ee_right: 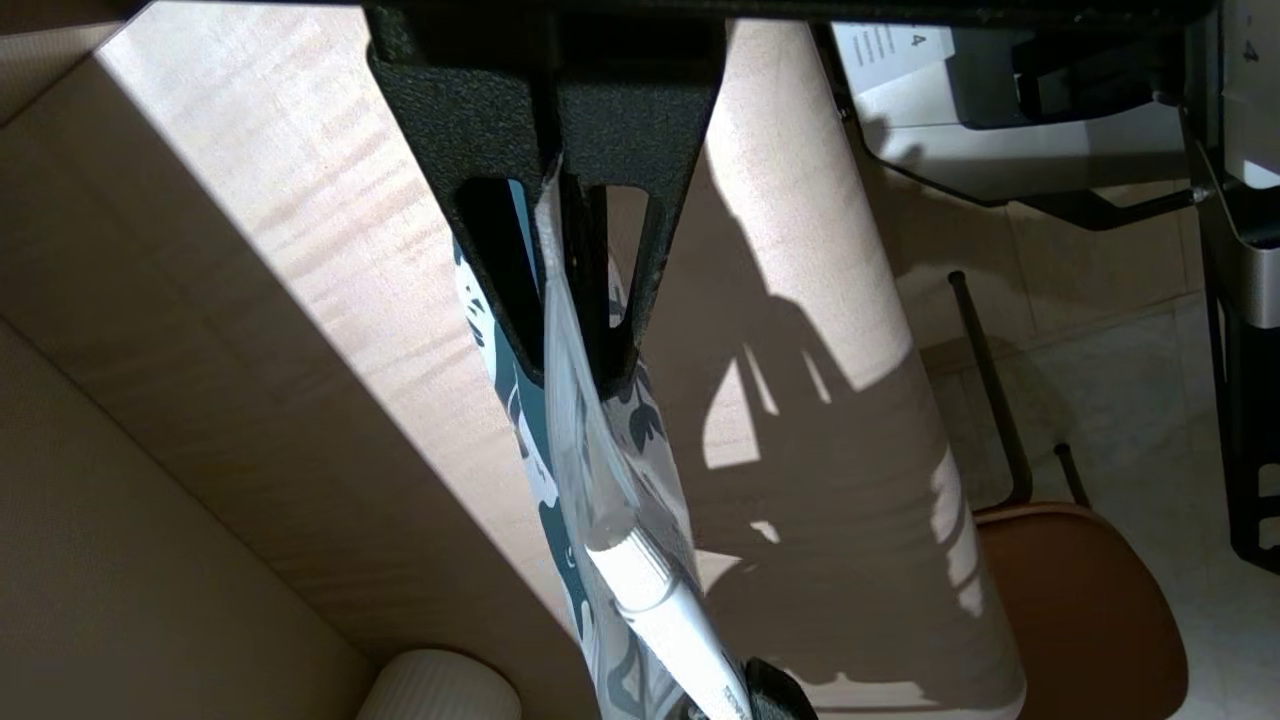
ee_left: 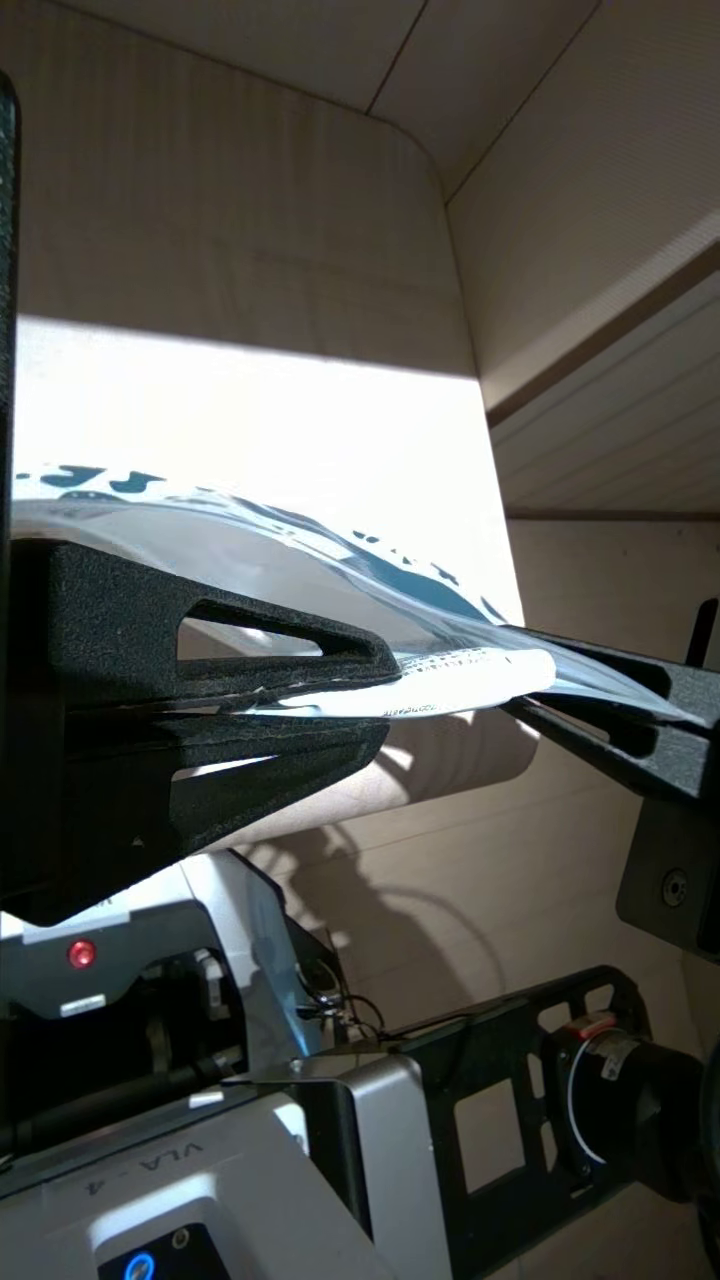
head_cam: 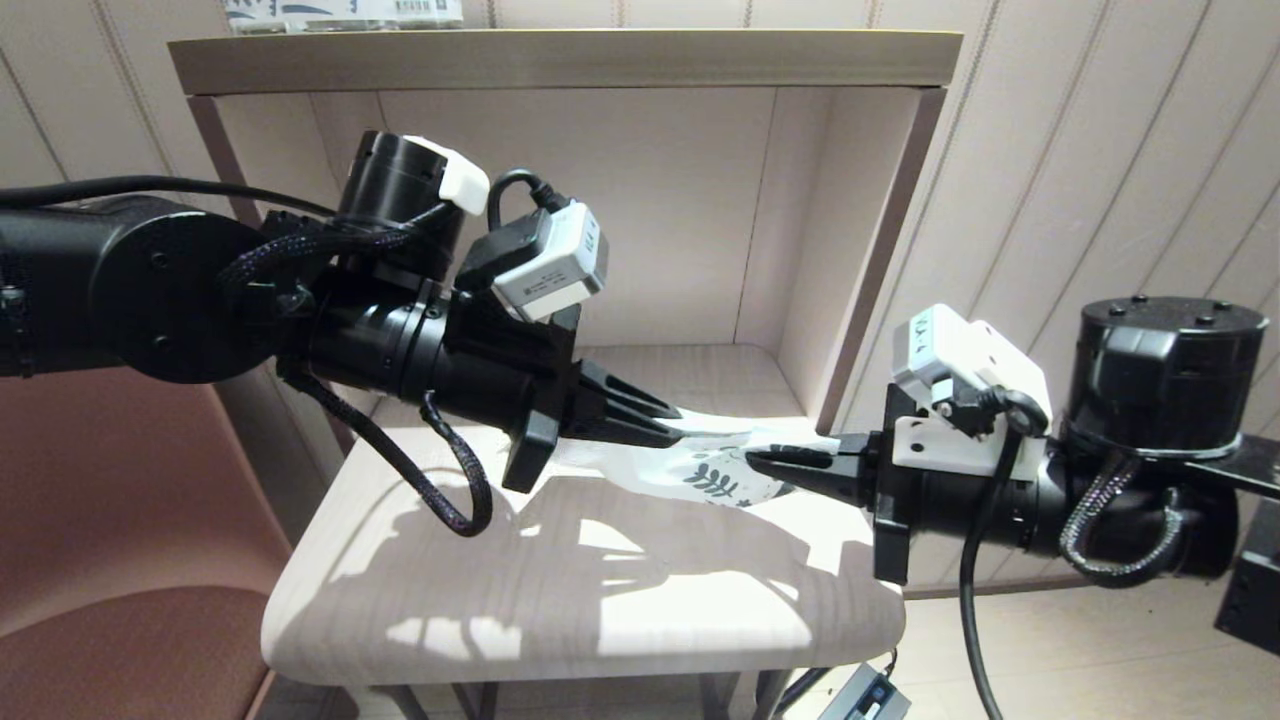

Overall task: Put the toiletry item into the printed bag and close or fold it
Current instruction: Place the toothpaste in the storage bag

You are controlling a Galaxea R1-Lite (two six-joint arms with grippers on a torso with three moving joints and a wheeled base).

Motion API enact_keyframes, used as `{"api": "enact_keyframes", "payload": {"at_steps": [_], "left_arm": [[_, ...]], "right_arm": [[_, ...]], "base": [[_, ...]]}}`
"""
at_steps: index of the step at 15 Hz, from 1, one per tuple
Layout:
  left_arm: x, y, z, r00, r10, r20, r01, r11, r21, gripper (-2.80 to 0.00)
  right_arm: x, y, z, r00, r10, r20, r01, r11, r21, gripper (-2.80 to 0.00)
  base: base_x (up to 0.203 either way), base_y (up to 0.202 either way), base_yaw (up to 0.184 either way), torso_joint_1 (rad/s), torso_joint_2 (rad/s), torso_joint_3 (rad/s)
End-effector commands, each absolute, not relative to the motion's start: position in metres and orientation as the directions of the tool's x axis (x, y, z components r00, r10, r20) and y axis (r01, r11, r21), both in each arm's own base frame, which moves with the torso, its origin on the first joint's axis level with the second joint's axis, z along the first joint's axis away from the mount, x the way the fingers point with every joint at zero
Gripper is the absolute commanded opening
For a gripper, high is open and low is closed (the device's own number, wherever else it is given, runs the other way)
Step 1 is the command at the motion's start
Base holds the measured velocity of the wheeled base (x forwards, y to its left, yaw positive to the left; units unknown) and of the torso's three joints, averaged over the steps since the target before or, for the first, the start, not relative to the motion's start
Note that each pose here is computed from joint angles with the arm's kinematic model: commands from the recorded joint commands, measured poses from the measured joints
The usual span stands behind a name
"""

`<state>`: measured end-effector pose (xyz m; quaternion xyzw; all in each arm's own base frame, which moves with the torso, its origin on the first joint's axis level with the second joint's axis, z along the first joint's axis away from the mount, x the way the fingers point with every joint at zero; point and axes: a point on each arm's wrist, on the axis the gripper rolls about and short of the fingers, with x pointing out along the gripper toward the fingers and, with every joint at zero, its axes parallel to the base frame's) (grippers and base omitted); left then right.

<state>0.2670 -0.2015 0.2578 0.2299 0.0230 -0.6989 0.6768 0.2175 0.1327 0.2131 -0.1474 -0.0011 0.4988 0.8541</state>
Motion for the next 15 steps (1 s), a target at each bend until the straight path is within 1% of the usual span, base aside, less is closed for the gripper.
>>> {"api": "enact_keyframes", "payload": {"at_steps": [1,6,9,12,15], "left_arm": [[0.269,-0.203,0.255,0.015,-0.934,-0.356,0.958,-0.089,0.274,-2.80],[0.274,-0.203,0.252,0.025,-0.933,-0.360,0.959,-0.079,0.271,-2.80],[0.277,-0.206,0.246,0.058,-0.918,-0.393,0.961,-0.055,0.272,-2.80],[0.279,-0.207,0.244,0.063,-0.909,-0.411,0.963,-0.053,0.265,-2.80],[0.280,-0.208,0.254,0.085,-0.915,-0.396,0.954,-0.040,0.297,-2.80]], "right_arm": [[0.217,0.133,0.214,0.499,0.855,-0.140,-0.852,0.455,-0.258,-2.80],[0.216,0.133,0.213,0.496,0.857,-0.140,-0.854,0.452,-0.257,-2.80],[0.215,0.135,0.215,0.489,0.862,-0.137,-0.857,0.445,-0.258,-2.80],[0.215,0.136,0.214,0.485,0.863,-0.141,-0.860,0.442,-0.255,-2.80],[0.215,0.138,0.212,0.478,0.866,-0.146,-0.864,0.435,-0.253,-2.80]], "base": [[0.000,0.000,0.000,0.000,0.00,0.000],[0.000,0.000,0.000,0.000,0.00,0.000],[0.000,0.000,0.000,0.000,0.00,0.000],[0.000,0.000,0.000,0.000,0.00,0.000],[0.000,0.000,0.000,0.000,0.00,0.000]]}}
